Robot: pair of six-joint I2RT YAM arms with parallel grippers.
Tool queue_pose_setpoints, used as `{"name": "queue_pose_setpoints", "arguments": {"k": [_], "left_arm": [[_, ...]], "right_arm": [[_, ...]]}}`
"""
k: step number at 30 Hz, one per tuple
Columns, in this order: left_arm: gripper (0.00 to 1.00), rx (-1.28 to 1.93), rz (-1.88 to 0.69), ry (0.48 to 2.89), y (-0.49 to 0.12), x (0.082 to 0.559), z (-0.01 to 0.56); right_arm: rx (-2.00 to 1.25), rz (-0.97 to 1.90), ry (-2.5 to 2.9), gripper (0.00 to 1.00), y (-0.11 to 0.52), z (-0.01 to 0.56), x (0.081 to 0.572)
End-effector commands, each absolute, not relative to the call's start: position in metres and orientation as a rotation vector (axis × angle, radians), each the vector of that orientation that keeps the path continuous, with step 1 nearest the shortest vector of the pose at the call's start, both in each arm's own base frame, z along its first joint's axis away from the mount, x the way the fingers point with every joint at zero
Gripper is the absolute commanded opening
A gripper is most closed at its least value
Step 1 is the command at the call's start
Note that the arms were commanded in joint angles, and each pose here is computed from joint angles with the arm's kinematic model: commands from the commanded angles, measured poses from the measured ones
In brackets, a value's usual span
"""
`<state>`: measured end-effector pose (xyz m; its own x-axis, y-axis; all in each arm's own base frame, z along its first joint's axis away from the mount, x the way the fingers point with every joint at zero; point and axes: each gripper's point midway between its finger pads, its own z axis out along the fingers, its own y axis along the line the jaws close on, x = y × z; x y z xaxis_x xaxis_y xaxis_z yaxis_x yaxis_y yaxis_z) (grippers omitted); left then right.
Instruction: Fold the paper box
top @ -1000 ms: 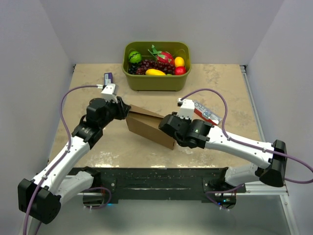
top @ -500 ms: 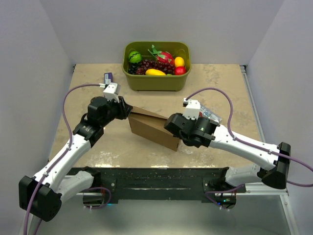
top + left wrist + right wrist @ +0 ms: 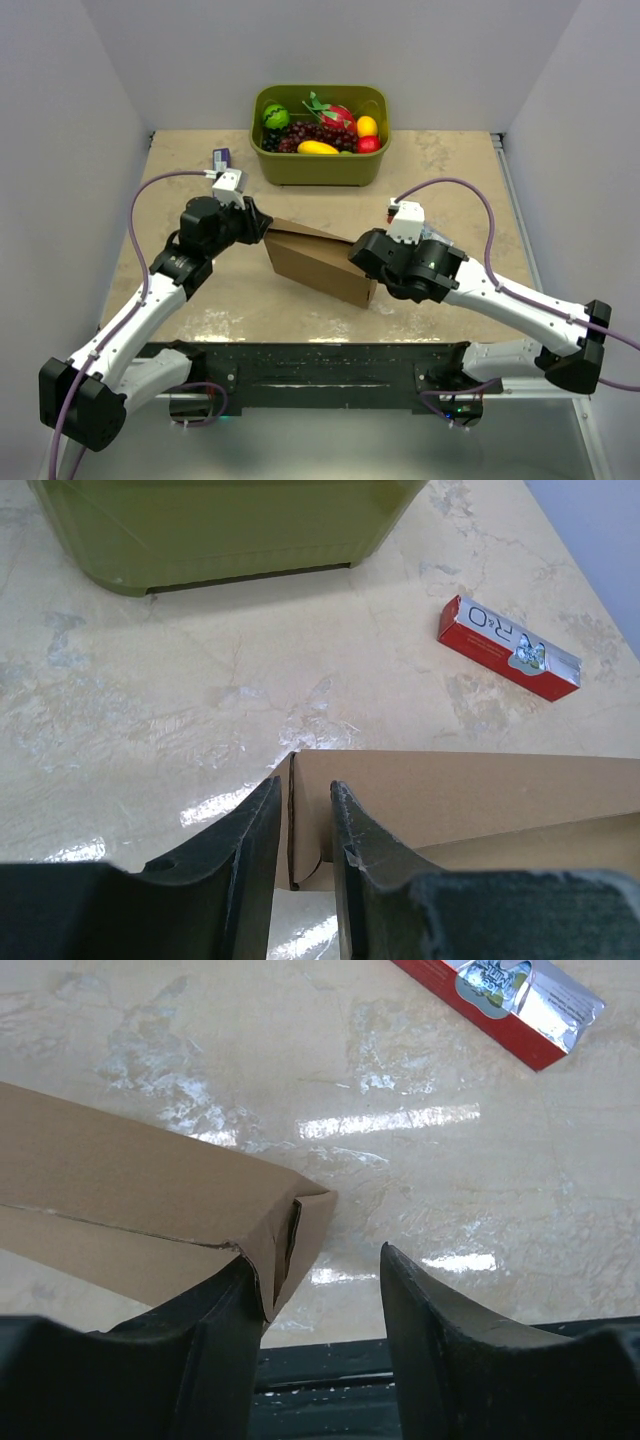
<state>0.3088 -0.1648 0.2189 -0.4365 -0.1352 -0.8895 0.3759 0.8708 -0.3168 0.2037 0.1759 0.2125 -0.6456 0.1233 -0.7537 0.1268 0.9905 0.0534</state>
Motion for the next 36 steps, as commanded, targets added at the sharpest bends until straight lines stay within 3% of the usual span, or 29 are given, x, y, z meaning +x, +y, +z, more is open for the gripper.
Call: {"name": "queue_pose_setpoints", "arguments": {"k": [1, 17, 26, 30, 36], "left_arm": [[0.3, 0.195, -0.463, 2.081, -0.147, 0.302, 0.181], [0.29, 0.226, -0.497, 2.089, -0.153, 0.299, 0.176], [0.29, 0.243, -0.508, 2.089, -0.155, 0.298, 0.174], [0.28, 0.243, -0.506, 2.089, -0.154, 0.298, 0.174], [0.28, 0.248, -0.514, 2.087, -0.156, 0.297, 0.173]], "right_arm": [[0.191, 0.021, 2.207, 0.5, 0.167, 0.241, 0.209], [0.228, 0.108, 2.162, 0.5, 0.174, 0.247, 0.214], [0.24, 0.159, 2.123, 0.45, 0.183, 0.246, 0.22], [0.234, 0.142, 2.122, 0.36, 0.183, 0.243, 0.221], [0.216, 0.111, 2.146, 0.03, 0.183, 0.233, 0.22]]}}
